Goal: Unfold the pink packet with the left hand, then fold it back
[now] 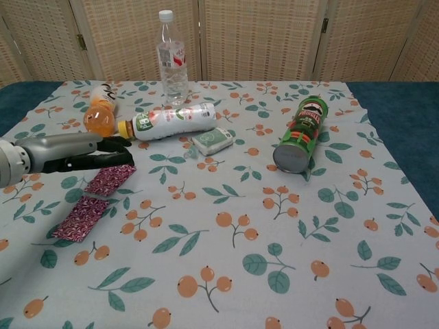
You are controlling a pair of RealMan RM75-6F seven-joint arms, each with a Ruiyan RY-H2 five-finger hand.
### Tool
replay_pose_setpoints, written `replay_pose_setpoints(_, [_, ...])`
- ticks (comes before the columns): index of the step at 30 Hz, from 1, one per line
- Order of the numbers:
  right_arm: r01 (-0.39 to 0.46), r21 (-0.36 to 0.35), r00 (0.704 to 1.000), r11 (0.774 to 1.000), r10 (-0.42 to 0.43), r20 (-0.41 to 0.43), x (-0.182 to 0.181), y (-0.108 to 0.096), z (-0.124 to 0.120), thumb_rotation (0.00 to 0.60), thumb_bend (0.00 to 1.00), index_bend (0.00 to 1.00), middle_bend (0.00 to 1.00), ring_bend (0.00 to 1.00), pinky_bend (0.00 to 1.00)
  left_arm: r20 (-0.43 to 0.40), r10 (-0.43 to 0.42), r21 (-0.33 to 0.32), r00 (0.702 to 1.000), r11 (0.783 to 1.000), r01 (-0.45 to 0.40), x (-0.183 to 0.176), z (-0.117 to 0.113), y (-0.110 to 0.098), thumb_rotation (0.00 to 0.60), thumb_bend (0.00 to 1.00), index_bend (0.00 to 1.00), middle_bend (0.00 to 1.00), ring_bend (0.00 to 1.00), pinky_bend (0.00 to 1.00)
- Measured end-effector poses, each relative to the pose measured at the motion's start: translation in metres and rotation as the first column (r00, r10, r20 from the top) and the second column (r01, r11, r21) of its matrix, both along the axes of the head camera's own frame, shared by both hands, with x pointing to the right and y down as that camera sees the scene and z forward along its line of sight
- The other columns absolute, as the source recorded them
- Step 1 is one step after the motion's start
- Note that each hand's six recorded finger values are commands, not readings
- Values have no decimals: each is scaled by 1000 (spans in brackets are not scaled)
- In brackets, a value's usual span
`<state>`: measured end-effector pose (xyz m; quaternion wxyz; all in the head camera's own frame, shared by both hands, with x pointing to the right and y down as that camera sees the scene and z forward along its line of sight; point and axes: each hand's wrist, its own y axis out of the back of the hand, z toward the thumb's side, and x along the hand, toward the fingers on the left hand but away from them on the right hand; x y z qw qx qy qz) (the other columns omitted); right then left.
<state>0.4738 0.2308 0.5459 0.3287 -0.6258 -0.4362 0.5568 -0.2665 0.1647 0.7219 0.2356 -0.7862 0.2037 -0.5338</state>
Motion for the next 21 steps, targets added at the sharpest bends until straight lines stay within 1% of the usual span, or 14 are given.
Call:
replay_pose_setpoints(5, [-2,-3,1000,1000,2,-2,0,0,1,600,335,40,60,22,0,17,10,9,1000,1000,-10,-2,8,4,0,72,262,0,0,0])
replay_pose_setpoints(15, [0,-4,1000,1000,0,-4,-1,-2,2,600,335,40,60,22,0,77,45,69,996,996,-51,-4,22,6,0,72,268,0,0,0])
replay_pose_setpoints(21, [1,-7,1000,1000,-1,-4,-2,-2,2,600,335,40,60,22,0,110,62,80,992,994,-71,-9,26,8,0,72,269,0,0,0])
